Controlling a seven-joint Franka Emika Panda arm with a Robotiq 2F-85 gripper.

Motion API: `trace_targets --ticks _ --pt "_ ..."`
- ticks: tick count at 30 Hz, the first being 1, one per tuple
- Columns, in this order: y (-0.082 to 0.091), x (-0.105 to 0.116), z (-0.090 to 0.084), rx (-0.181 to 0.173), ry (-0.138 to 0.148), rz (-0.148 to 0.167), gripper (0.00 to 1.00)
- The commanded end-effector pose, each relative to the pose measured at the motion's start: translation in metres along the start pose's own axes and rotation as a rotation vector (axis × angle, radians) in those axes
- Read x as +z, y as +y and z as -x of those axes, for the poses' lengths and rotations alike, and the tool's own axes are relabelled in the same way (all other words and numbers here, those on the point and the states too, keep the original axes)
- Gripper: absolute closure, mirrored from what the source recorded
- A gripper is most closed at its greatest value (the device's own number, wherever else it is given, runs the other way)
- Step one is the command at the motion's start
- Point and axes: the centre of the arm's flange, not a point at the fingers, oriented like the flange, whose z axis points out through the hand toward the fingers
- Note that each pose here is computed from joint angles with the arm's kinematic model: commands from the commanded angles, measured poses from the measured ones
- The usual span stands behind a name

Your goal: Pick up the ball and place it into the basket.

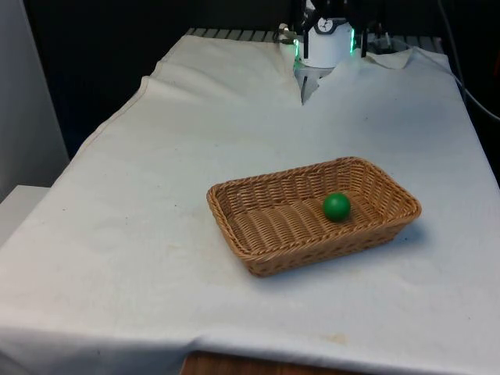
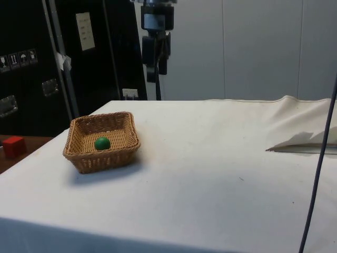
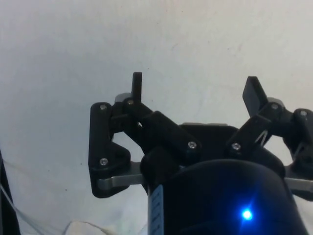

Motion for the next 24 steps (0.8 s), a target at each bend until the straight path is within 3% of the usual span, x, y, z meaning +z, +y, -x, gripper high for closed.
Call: trace_targets --ticks 1,4,5,6,13,14,15,20,24 --pt "0.002 -0.001 -0.002 0.006 -0.009 0.017 0.0" --pt "0.002 -0.006 -0.004 0.009 -0.016 0.029 0.0" --pt "0.001 -0.006 -0.004 0.006 -0.007 0.015 0.0" --pt "0.003 -0.008 -0.005 0.011 -0.017 0.031 0.0" --pt "0.007 -0.021 -0.009 0.019 -0.028 0.042 0.0" --pt "0.006 -0.02 -0.009 0.013 -0.024 0.03 0.0" --pt "0.008 -0.025 -0.009 0.02 -0.03 0.045 0.0" --pt "0.012 -0.036 -0.011 0.022 -0.035 0.053 0.0" --pt "0.012 -0.038 -0.012 0.019 -0.032 0.044 0.0"
